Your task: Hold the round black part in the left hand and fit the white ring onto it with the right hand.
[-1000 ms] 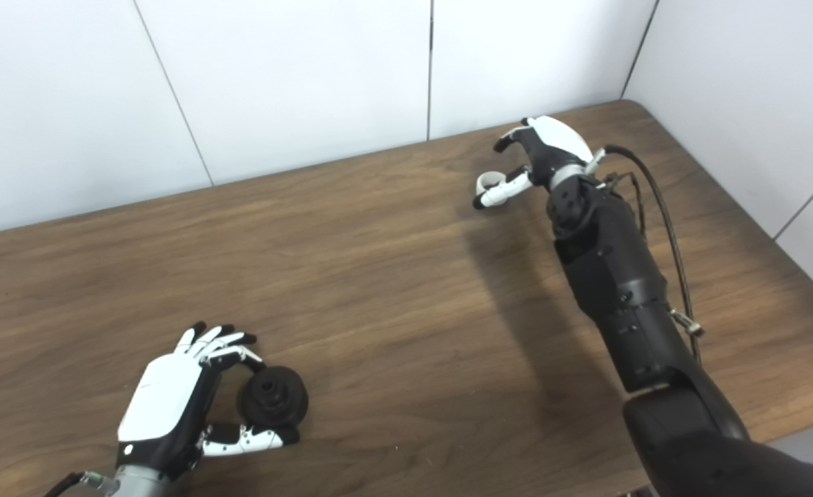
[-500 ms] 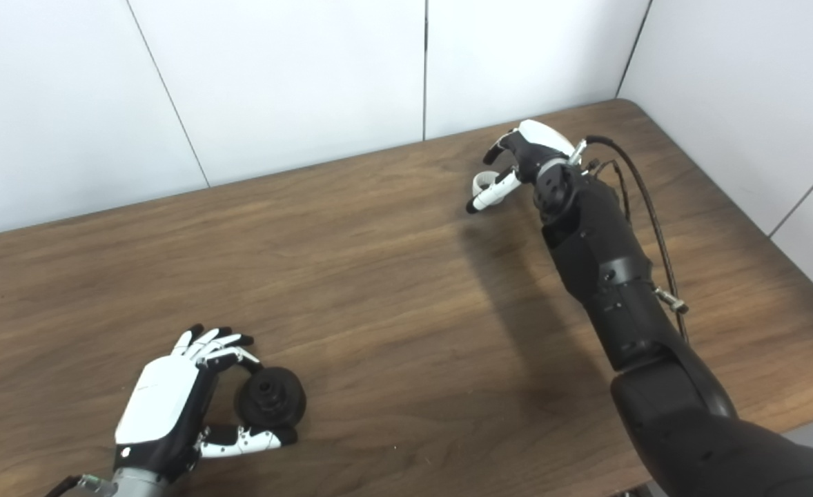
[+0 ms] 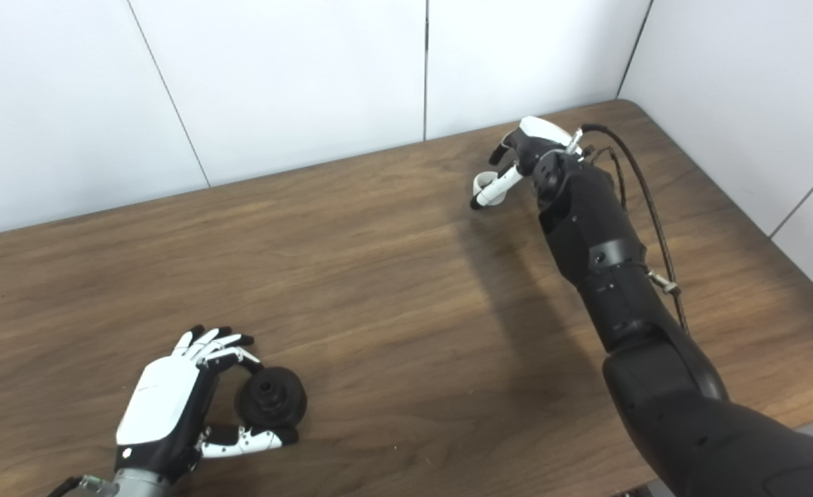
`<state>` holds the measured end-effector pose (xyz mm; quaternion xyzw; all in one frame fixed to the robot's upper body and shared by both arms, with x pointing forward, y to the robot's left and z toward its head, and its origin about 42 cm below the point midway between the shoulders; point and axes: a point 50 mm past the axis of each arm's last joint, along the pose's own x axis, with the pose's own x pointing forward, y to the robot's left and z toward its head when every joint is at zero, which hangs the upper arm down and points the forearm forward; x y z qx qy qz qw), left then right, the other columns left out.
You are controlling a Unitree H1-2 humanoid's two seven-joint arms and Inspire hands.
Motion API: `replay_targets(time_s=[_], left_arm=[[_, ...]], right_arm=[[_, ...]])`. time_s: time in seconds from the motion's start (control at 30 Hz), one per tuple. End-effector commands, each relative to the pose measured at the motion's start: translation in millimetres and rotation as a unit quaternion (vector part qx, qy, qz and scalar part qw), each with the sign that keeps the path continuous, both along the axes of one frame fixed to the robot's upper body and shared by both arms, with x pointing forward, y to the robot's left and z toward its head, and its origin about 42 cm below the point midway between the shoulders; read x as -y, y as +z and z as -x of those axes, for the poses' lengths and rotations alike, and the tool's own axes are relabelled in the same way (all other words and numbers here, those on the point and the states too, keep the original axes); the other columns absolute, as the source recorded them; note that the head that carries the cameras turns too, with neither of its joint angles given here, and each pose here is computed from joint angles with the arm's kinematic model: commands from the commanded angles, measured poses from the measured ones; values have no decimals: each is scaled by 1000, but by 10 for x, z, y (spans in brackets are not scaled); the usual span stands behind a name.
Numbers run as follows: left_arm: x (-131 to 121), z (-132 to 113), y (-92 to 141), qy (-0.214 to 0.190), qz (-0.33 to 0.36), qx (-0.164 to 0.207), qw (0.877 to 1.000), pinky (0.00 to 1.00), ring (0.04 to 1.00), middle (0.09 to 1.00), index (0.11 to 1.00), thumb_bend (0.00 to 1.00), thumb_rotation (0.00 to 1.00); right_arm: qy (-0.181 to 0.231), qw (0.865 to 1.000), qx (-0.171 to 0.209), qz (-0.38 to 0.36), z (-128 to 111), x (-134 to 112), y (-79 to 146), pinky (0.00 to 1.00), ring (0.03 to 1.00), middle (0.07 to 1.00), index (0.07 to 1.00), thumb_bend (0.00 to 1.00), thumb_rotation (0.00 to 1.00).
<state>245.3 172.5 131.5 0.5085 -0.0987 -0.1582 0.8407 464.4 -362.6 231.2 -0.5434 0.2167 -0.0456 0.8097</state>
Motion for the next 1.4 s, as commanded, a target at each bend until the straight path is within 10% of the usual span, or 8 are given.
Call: replay_targets(time_s=[0.0, 1.37], left_arm=[[-87, 66, -121, 14, -33, -29, 999, 990, 906, 814, 485, 522, 51], [-106, 51, -103, 13, -32, -27, 999, 987, 901, 809, 485, 523, 50]], right_arm=[[-5, 999, 46, 17, -111, 23, 374, 934, 1000, 959, 706, 832, 265], [7, 999, 29, 22, -50, 48, 244, 978, 1000, 904, 658, 783, 238]])
